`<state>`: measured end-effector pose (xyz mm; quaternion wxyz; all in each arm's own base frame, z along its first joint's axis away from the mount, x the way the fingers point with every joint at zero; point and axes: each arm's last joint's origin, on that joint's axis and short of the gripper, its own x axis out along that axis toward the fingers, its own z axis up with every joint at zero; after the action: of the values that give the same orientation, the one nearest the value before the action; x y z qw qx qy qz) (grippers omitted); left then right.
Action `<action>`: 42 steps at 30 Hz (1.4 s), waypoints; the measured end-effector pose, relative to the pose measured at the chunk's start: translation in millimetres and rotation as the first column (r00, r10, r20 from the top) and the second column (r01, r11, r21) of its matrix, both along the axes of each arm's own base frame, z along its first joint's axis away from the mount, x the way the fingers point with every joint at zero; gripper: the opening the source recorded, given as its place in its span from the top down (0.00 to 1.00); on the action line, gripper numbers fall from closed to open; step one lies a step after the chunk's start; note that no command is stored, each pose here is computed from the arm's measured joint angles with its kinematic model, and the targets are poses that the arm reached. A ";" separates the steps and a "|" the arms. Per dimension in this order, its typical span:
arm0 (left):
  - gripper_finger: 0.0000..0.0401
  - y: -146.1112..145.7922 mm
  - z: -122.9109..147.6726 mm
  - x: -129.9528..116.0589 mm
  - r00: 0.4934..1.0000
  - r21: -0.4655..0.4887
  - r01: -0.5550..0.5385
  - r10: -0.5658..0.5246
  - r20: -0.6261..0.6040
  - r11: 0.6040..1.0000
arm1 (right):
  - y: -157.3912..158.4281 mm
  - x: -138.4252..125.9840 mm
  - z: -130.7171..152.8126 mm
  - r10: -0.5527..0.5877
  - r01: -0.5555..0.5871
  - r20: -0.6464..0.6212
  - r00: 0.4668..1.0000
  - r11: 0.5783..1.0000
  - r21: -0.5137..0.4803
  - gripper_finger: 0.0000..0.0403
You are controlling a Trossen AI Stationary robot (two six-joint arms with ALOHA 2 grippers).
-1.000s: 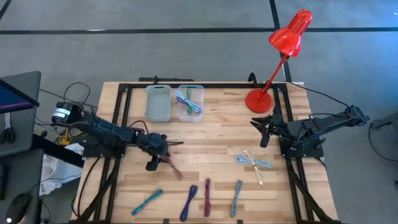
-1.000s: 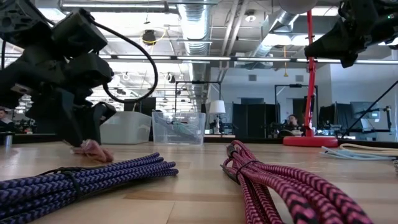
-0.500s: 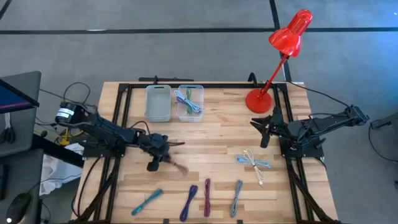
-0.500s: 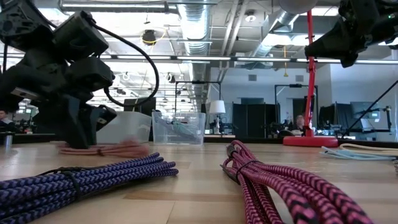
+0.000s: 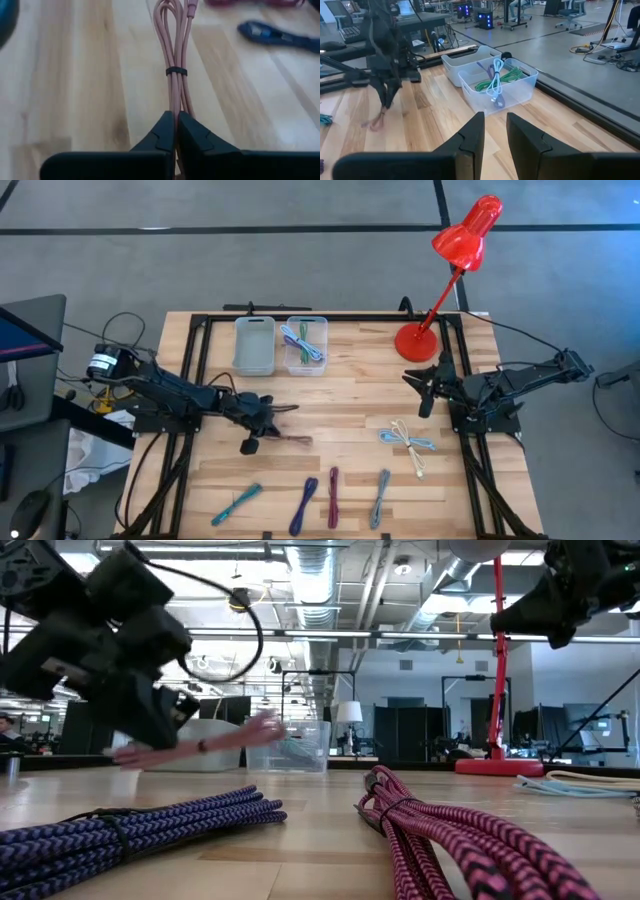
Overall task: Pick & Place USB Port
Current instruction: Put the brown charge cable into the transparent bin
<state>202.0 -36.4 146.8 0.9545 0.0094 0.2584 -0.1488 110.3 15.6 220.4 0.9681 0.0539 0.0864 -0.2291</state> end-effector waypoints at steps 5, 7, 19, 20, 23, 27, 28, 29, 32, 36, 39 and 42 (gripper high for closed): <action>0.98 5.1 21.8 -4.2 0.982 0.036 -0.137 0.130 0.139 0.990 | -0.1 -0.3 -1.2 0.000 0.000 -0.014 1.000 1.000 -0.005 0.81; 0.98 9.1 32.3 -6.7 0.955 0.044 -0.223 0.210 0.210 0.974 | -0.1 -0.3 -1.4 0.000 0.000 -0.015 1.000 1.000 -0.005 0.81; 0.98 53.6 69.9 -11.1 0.672 -0.069 -0.607 0.558 0.487 0.792 | -0.4 -0.5 -1.7 -0.006 0.006 -0.018 1.000 1.000 -0.007 0.81; 0.98 58.7 69.2 -10.9 0.658 -0.068 -0.629 0.577 0.484 0.774 | -0.4 -0.5 -1.7 -0.006 0.006 -0.018 1.000 1.000 -0.007 0.81; 0.98 74.2 66.6 -8.6 0.620 -0.079 -0.684 0.636 0.460 0.725 | -0.4 -0.5 -1.7 -0.006 0.006 -0.018 1.000 1.000 -0.007 0.81; 0.98 93.4 69.2 -0.6 0.598 -0.105 -0.705 0.668 0.443 0.701 | -0.5 -0.7 -2.5 -0.006 0.006 -0.027 1.000 1.000 -0.009 0.81; 0.98 98.0 70.5 2.5 0.596 -0.108 -0.708 0.672 0.440 0.698 | -0.5 -0.8 -2.8 -0.006 0.006 -0.030 1.000 1.000 -0.010 0.81; 0.98 102.3 72.5 5.6 0.593 -0.116 -0.708 0.676 0.437 0.697 | -0.5 -0.8 -3.0 -0.006 0.006 -0.032 0.999 1.000 -0.010 0.81; 0.98 114.6 75.8 16.5 0.596 -0.132 -0.705 0.683 0.423 0.697 | -0.6 -0.9 -2.9 -0.006 0.006 -0.032 0.999 1.000 -0.010 0.81; 0.98 126.0 73.1 29.7 0.600 -0.123 -0.717 0.697 0.392 0.686 | -0.6 -0.9 -2.9 -0.006 0.006 -0.032 0.999 1.000 -0.011 0.81; 0.98 135.6 64.7 34.8 0.583 -0.141 -0.742 0.735 0.345 0.655 | -0.6 -1.0 -3.4 -0.006 0.006 -0.037 0.999 1.000 -0.013 0.81; 0.98 145.4 53.0 35.9 0.559 -0.141 -0.776 0.774 0.297 0.614 | -0.7 -1.2 -4.0 -0.006 0.006 -0.043 0.999 1.000 -0.014 0.81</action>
<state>237.9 109.0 199.7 0.9510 -0.0773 0.0738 0.2900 109.1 14.9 216.4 0.9656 0.0423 0.1056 -0.2337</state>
